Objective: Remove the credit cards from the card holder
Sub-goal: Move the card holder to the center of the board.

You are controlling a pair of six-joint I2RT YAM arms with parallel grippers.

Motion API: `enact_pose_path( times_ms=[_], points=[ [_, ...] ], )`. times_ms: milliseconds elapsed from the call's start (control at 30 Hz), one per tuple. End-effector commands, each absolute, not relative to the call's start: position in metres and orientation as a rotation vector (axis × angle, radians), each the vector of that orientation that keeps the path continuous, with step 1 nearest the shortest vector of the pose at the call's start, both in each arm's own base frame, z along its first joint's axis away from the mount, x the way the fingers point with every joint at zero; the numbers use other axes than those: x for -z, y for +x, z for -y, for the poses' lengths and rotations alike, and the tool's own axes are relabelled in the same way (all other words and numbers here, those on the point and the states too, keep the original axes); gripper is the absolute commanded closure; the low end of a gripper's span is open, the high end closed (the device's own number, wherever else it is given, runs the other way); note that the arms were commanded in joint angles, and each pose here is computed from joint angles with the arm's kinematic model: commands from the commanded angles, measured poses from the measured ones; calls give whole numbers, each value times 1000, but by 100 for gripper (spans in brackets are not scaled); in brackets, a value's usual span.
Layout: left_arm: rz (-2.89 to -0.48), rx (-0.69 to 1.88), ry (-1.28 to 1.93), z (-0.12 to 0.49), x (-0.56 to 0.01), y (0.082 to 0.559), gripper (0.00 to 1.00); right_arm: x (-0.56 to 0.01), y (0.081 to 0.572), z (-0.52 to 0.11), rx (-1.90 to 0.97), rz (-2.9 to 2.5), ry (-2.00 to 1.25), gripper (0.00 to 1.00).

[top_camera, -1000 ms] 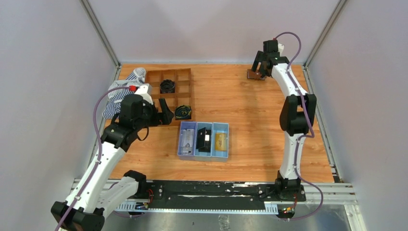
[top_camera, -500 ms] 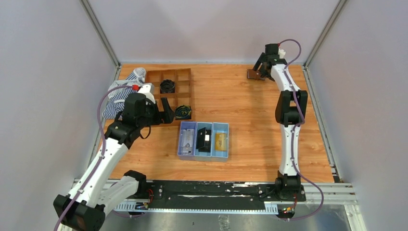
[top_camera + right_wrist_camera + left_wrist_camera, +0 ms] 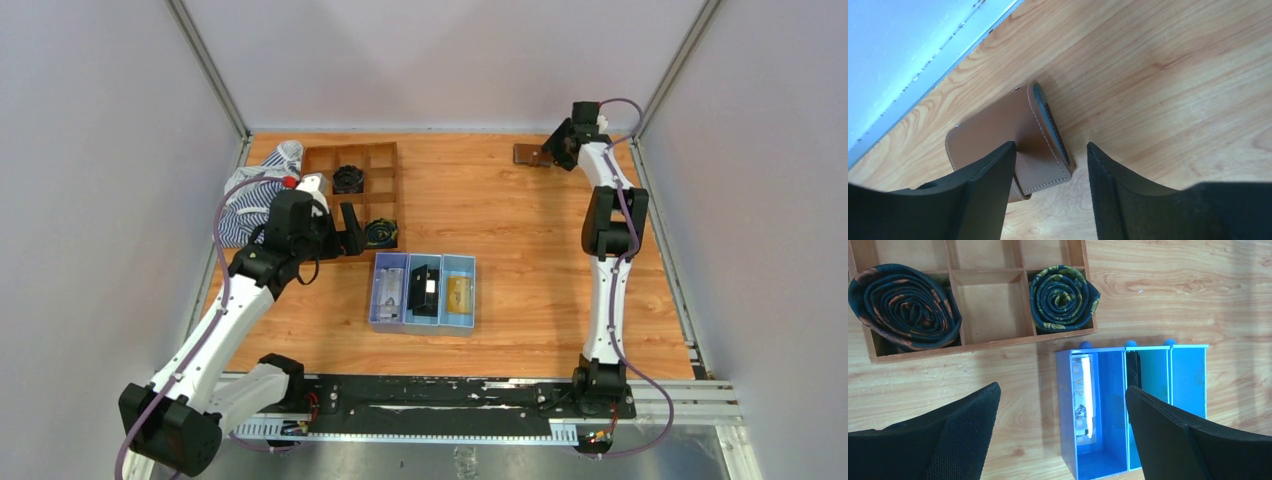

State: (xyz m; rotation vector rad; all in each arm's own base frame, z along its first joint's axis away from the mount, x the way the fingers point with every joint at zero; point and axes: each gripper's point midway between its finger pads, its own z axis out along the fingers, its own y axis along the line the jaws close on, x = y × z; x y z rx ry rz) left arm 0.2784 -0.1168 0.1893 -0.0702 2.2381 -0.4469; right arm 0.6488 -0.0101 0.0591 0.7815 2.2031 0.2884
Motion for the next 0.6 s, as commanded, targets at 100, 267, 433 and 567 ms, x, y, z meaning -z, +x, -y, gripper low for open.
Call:
enact_pose_path(
  times_ms=[100,267,433,567],
  points=[
    [-2220,499,-80,127,-193,284,0,-51,651,7,-454,-2161,844,58],
    [-2233,502,-76,130,-188,282,0,-65,645,10,-466,-2139,837,100],
    [-2256,534,-66,138,-181,279,0,-86,616,5,-479,-2156,815,100],
    [-2243,595,-35,154,-183,276,0,-83,555,-4,-481,-2234,843,100]
  ],
)
